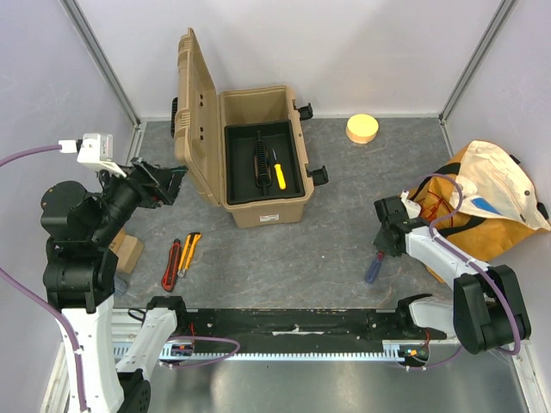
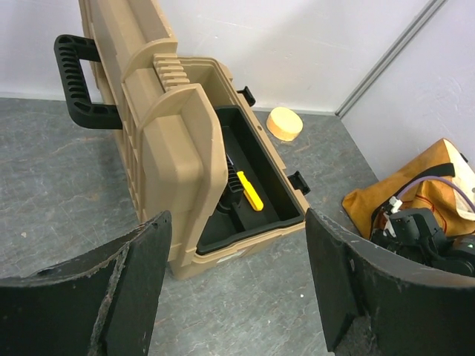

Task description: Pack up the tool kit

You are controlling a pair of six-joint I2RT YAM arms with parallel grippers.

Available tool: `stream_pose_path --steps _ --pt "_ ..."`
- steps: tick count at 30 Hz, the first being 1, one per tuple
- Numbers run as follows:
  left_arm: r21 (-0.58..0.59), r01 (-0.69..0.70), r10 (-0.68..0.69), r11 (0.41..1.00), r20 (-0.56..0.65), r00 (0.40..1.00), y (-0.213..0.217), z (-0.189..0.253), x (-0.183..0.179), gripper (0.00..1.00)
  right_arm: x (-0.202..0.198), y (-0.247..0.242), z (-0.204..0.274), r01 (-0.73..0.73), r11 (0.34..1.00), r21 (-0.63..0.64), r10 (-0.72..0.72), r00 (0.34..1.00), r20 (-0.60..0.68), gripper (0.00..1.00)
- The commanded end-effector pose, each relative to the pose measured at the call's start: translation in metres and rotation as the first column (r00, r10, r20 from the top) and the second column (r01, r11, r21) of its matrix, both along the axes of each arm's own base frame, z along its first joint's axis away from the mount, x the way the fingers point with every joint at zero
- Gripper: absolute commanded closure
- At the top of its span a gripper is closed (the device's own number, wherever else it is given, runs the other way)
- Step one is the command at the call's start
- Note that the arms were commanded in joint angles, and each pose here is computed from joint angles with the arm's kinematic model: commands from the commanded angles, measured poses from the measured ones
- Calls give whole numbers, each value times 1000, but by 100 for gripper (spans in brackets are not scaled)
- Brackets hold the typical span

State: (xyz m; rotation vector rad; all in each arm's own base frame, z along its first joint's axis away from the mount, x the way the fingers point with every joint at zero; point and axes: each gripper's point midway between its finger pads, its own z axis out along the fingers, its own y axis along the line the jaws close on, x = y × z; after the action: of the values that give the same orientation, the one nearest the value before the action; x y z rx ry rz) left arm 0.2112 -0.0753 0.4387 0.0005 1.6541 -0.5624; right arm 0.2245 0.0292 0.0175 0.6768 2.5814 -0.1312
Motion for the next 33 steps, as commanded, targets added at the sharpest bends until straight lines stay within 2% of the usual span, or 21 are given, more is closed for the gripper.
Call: stream_pose_path --steps 1,7,13,19,24,30,33 --pt "40 -19 19 999 14 1000 5 -1 4 21 18 -5 19 -3 999 -35 5 998 65 86" --pt "42 -22 22 999 13 1000 5 -2 6 21 41 -10 56 -13 997 -77 26 986 164 100" --pt "43 -28 28 999 11 1000 7 -2 7 21 65 -1 110 -42 998 -52 56 952 300 100" --pt "47 -33 32 998 13 999 7 -2 7 21 87 29 156 -166 986 30 136 890 435 100" --pt "48 -37 37 998 8 999 8 -4 8 21 107 82 211 -370 922 112 236 769 594 100" --pt "48 -39 38 998 17 999 8 -2 5 21 124 155 285 -569 815 105 295 564 771 100" --pt "50 -43 43 998 7 999 9 -3 4 21 133 197 300 -641 762 94 321 499 805 100"
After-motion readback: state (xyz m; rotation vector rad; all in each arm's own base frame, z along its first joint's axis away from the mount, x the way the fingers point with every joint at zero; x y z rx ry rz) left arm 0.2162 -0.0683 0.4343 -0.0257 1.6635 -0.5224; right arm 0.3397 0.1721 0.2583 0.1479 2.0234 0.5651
